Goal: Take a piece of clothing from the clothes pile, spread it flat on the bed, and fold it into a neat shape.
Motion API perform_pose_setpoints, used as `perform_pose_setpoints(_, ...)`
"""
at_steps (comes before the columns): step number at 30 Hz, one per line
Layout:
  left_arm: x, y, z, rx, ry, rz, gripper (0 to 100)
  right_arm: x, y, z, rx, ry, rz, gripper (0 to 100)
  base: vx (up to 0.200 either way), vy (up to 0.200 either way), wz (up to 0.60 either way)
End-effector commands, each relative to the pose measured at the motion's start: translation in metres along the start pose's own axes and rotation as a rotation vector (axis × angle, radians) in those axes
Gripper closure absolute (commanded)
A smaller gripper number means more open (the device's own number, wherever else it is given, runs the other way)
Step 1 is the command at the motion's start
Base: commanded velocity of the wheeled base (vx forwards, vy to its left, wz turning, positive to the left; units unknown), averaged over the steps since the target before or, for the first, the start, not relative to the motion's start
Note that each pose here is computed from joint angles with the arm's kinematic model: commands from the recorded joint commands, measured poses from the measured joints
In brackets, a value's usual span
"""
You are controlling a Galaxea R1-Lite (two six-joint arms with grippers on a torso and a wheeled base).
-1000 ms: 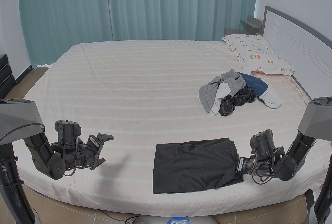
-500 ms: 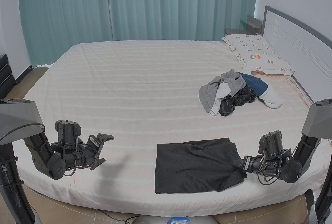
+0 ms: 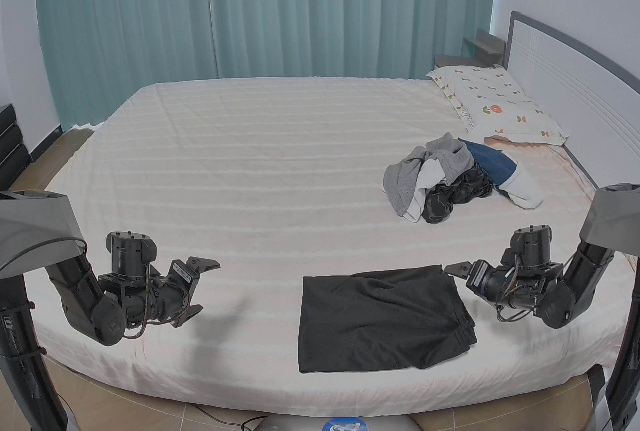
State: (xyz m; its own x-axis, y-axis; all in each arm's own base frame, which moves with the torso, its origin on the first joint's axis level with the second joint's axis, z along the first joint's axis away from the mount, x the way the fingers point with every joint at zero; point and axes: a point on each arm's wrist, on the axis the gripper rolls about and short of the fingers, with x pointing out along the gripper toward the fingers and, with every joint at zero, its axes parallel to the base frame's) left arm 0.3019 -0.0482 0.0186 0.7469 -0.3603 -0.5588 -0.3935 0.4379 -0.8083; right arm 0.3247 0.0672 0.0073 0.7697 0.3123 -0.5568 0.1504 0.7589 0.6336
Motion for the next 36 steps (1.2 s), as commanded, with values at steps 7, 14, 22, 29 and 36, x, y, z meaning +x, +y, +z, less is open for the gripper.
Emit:
perform_pose_setpoints(7,0.000,0.000,-0.001,-0.001,0.001,0.001,0,0.042,-0.016,0.007,0.062,0.045,0.045,0,0.000,0.000,0.00)
perform_pose_setpoints(14,0.000,-0.001,0.000,-0.001,-0.001,-0.002,0,0.043,-0.016,0.012,0.059,0.026,0.047,0,0.000,0.000,0.00)
perform_pose_setpoints(22,0.001,0.000,0.000,-0.001,0.000,0.000,0,0.050,-0.020,0.004,0.038,0.028,0.053,100,0.000,0.000,0.00)
perform_pose_setpoints(29,0.001,-0.001,0.000,-0.001,-0.001,-0.002,0,0.049,-0.020,0.010,0.050,0.010,0.056,100,0.000,0.000,0.00)
perform_pose_setpoints(36,0.001,-0.001,0.000,-0.001,-0.001,-0.002,0,0.051,-0.022,0.025,0.100,-0.059,0.077,100,0.000,0.000,0.00)
